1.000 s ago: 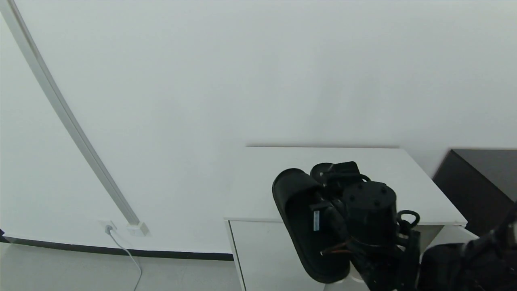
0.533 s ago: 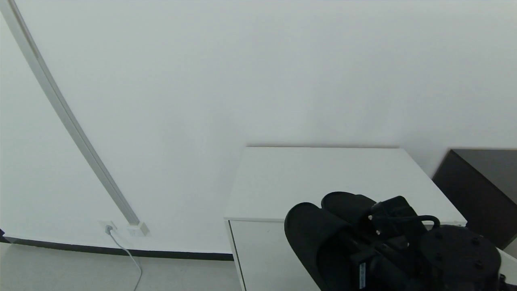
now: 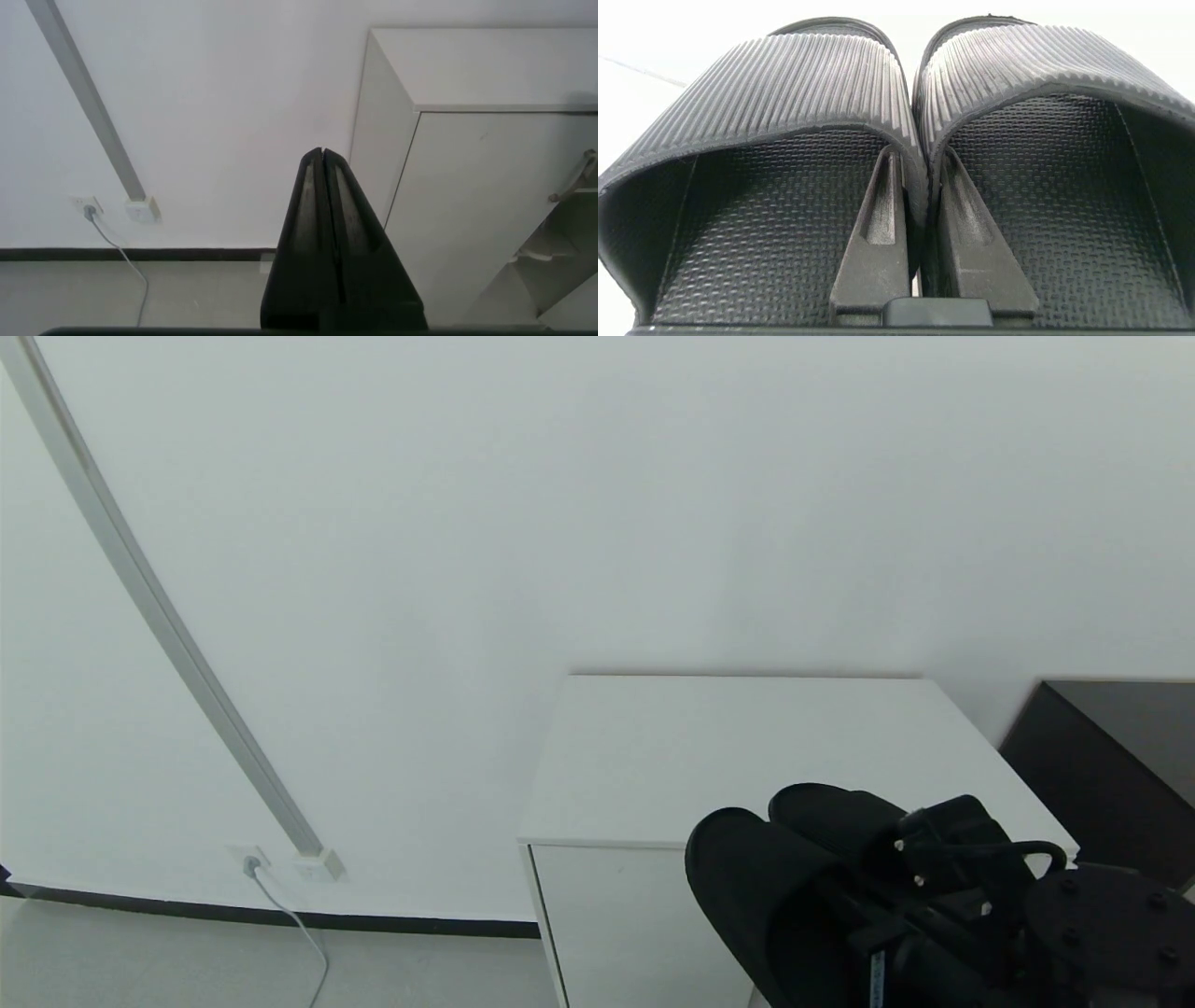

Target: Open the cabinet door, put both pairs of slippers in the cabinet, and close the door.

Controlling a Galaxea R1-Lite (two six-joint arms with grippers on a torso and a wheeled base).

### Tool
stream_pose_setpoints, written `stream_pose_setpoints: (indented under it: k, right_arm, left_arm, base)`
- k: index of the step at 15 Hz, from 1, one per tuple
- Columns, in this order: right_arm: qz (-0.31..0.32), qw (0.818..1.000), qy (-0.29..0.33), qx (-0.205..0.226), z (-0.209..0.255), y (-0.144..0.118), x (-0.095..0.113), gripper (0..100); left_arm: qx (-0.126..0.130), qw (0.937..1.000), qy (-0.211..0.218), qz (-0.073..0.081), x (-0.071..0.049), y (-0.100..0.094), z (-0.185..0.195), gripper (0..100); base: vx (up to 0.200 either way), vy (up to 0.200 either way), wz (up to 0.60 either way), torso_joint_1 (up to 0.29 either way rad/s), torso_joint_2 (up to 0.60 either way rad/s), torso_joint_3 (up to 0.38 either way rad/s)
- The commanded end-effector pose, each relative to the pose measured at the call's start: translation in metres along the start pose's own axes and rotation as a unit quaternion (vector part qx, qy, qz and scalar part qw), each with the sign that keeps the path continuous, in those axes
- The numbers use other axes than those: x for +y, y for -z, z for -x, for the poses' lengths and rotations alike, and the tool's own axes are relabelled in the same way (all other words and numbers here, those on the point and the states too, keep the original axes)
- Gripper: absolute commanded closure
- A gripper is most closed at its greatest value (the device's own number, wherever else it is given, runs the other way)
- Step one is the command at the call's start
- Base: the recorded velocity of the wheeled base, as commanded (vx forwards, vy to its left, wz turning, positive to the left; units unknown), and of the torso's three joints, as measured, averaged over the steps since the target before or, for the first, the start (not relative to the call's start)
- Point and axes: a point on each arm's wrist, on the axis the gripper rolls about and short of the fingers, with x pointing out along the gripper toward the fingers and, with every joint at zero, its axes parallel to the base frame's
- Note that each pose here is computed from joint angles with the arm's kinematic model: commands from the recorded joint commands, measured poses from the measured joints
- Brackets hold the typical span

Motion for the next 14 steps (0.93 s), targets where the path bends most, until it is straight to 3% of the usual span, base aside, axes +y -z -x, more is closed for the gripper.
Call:
stream_pose_setpoints:
  k: [1,11,14]
  right_arm:
    - [0.002,1.0,0.001,0.003,-0.001,0.002,0.001,100]
    - [0.021,1.0,0.002,0.019,0.003,0.011,-0.004,100]
    - [0.024,0.999,0.003,0.025,0.001,0.013,-0.003,100]
  left_arm:
    - [0.001,1.0,0.0,0.0,0.0,0.0,0.0,100]
    - [0.001,1.0,0.001,0.0,0.0,0.0,0.0,100]
    - [0.001,1.0,0.001,0.0,0.0,0.0,0.0,100]
  base:
    - [-0.2,0.0,0.0,-0.002,0.0,-0.002]
    - [-0.2,0.0,0.0,0.0,0.0,0.001]
    - [0.0,0.0,0.0,0.0,0.0,0.0]
